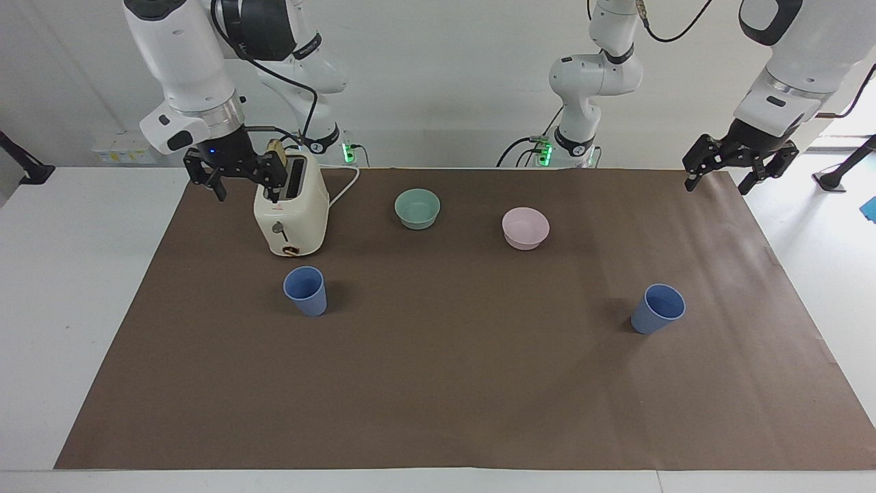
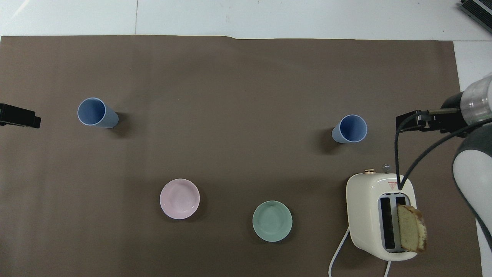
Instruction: Stack blue cups with both arms
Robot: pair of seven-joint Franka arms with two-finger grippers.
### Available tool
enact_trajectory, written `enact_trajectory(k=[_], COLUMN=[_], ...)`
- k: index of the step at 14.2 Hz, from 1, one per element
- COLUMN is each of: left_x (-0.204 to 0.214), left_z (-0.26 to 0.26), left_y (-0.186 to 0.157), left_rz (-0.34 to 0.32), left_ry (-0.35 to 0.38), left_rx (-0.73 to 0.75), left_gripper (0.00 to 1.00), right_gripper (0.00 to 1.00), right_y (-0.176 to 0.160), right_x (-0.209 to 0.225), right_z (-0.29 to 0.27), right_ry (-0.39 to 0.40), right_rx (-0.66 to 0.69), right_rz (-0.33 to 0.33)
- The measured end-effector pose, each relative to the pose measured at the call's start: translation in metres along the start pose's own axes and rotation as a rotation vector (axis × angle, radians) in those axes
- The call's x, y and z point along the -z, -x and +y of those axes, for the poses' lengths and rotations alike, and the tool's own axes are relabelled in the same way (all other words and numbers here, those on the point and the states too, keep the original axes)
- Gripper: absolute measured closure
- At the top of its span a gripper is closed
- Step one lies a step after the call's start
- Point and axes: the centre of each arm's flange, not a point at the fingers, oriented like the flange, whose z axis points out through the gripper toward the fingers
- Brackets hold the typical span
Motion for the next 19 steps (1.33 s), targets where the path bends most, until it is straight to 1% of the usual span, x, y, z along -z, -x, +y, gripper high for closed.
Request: enact_trajectory(k=[3, 6, 10, 16, 19], left_x=[-0.011, -0.034, -0.081, -0.155, -0.190], left_z=[-0.003, -0.004, -0.013, -0.036, -0.049], left_y=[-0.003, -0.008, -0.018, -0.045, -0.053], left_rz=[0.008, 0.031, 0.071, 0.079, 0.082], left_ry=[-0.001, 0.007, 0.027, 0.041, 0.054], left_rx=[0.004, 0.009, 0.033, 0.030, 0.035], left_gripper=[0.00, 0.00, 0.00, 0.00, 0.00], right_gripper=[0.00, 0.00, 0.00, 0.00, 0.00], right_y=[0.000, 0.000, 0.000, 0.000, 0.000], right_x=[0.000, 0.000, 0.000, 0.000, 0.000], right_z=[0.000, 0.000, 0.000, 0.000, 0.000], right_ry=[0.000, 0.000, 0.000, 0.000, 0.000], right_rx=[0.000, 0.000, 0.000, 0.000, 0.000], right_rz=[0.000, 0.000, 0.000, 0.000, 0.000])
